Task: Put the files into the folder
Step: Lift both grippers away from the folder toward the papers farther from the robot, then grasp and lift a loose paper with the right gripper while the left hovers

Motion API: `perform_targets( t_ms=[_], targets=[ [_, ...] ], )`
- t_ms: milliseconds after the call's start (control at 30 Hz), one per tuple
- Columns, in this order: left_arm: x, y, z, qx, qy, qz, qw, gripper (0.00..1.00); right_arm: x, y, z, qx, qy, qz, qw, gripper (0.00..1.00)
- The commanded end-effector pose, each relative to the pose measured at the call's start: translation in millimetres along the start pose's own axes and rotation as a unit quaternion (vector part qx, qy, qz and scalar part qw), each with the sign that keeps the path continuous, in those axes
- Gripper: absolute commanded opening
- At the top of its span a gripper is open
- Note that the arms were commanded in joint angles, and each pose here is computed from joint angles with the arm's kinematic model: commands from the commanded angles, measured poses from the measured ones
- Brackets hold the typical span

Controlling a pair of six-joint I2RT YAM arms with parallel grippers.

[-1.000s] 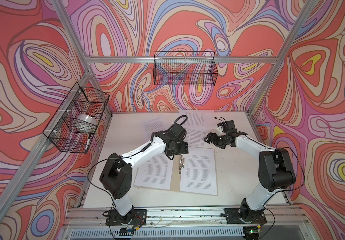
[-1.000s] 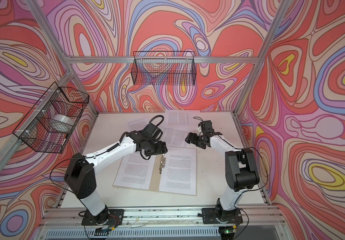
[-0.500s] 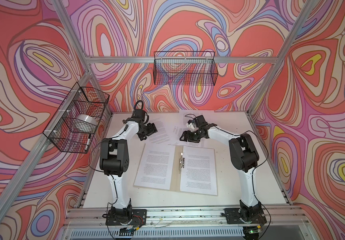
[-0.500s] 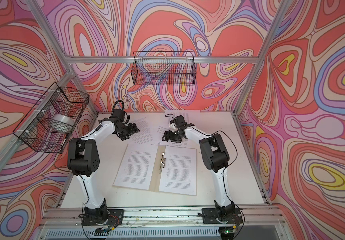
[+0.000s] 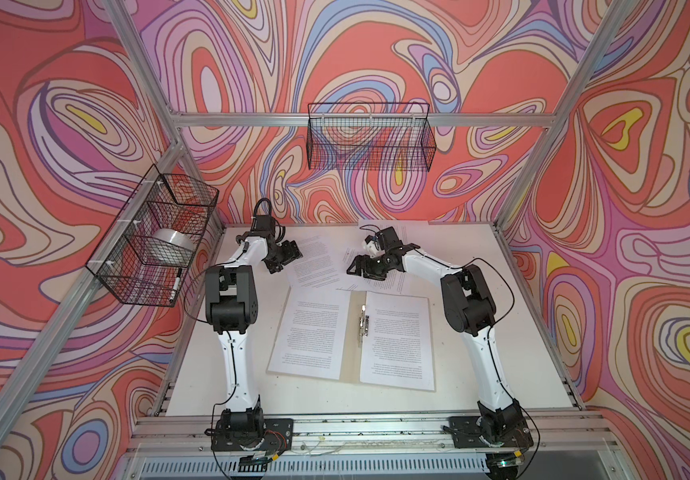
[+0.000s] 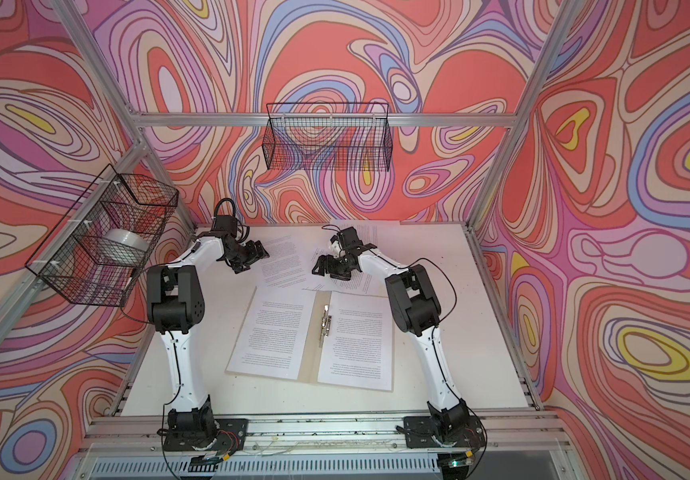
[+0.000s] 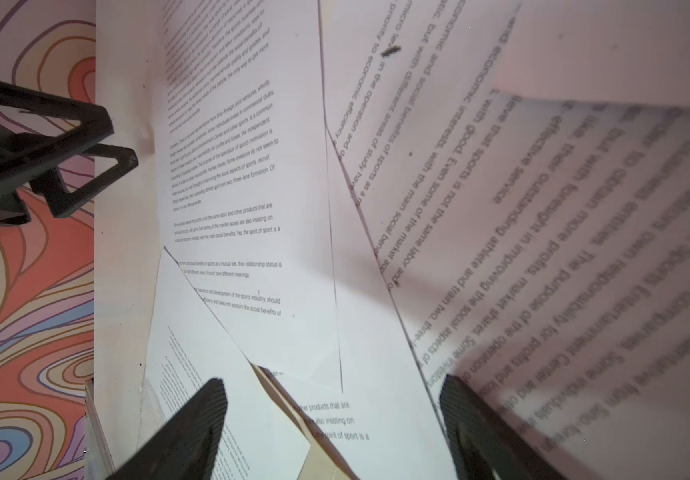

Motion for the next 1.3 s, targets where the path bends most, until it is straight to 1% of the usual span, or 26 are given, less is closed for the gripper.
perform_targets(
  t_ms=[0, 100, 200, 300, 367, 500, 633, 800, 900, 967, 1033, 1100, 1267],
  targets=[
    [3.9, 1.3, 13.9, 0.012, 0.021, 0.001, 1.0, 0.85, 4.9, -17.2, 18.1, 0.016, 0.016, 0.034, 0.999, 0.86],
    [8.1, 0.9, 21.4, 0.027, 0.032, -0.009, 0.999, 0.84, 5.4, -16.5, 21.6, 0.005, 0.022, 0.038, 0.999, 0.86],
    [13.1, -5.2, 27.2, 0.062, 0.038, -0.018, 0.997, 0.83, 8.0, -20.0, 28.7, -0.002, 0.035, 0.041, 0.999, 0.86],
    [16.8, -17.1, 29.0, 0.1, 0.04, -0.014, 0.994, 0.82, 9.1, -19.0, 32.5, -0.016, 0.043, 0.041, 0.998, 0.88],
    [21.7, -24.2, 31.2, 0.115, 0.047, -0.018, 0.992, 0.81, 8.3, -18.8, 34.2, -0.023, 0.044, 0.045, 0.998, 0.88],
    [31.8, -38.5, 38.9, 0.111, 0.067, 0.001, 0.992, 0.81, 7.3, -21.1, 39.5, -0.026, 0.046, 0.054, 0.997, 0.88],
    [37.7, -47.9, 49.0, 0.115, 0.079, 0.0, 0.99, 0.8, 7.3, -22.7, 44.4, -0.033, 0.05, 0.064, 0.996, 0.88],
    [42.8, -52.5, 55.9, 0.104, 0.093, 0.01, 0.99, 0.8, 3.3, -14.5, 39.3, -0.052, 0.04, 0.053, 0.996, 0.87],
    [45.0, -50.7, 57.9, 0.101, 0.097, 0.011, 0.99, 0.8, -1.8, -16.5, 34.1, -0.041, 0.027, 0.046, 0.998, 0.89],
    [48.6, -49.2, 61.1, 0.098, 0.104, 0.011, 0.99, 0.8, -5.6, -18.9, 35.4, -0.055, 0.031, 0.049, 0.997, 0.89],
    [50.6, -51.1, 63.8, 0.099, 0.108, 0.016, 0.989, 0.8, -6.2, -17.0, 40.6, -0.081, 0.048, 0.056, 0.994, 0.89],
    [53.1, -55.0, 67.4, 0.097, 0.114, 0.024, 0.988, 0.8, -6.3, -18.2, 44.6, -0.083, 0.048, 0.057, 0.994, 0.88],
    [59.5, -65.7, 78.7, 0.099, 0.128, 0.036, 0.986, 0.8, -9.7, -8.5, 39.3, -0.119, 0.043, 0.048, 0.991, 0.89]
  ],
)
Point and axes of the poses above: each gripper's point midway between its finger pads, its own z axis out along the fingers, its own y axis along the line the jaws close on, x = y × z, the point moved 6 cm from there along -z, back along the fingers, and after that the axes turned 12 degrees about z, right-handed, at the moved point
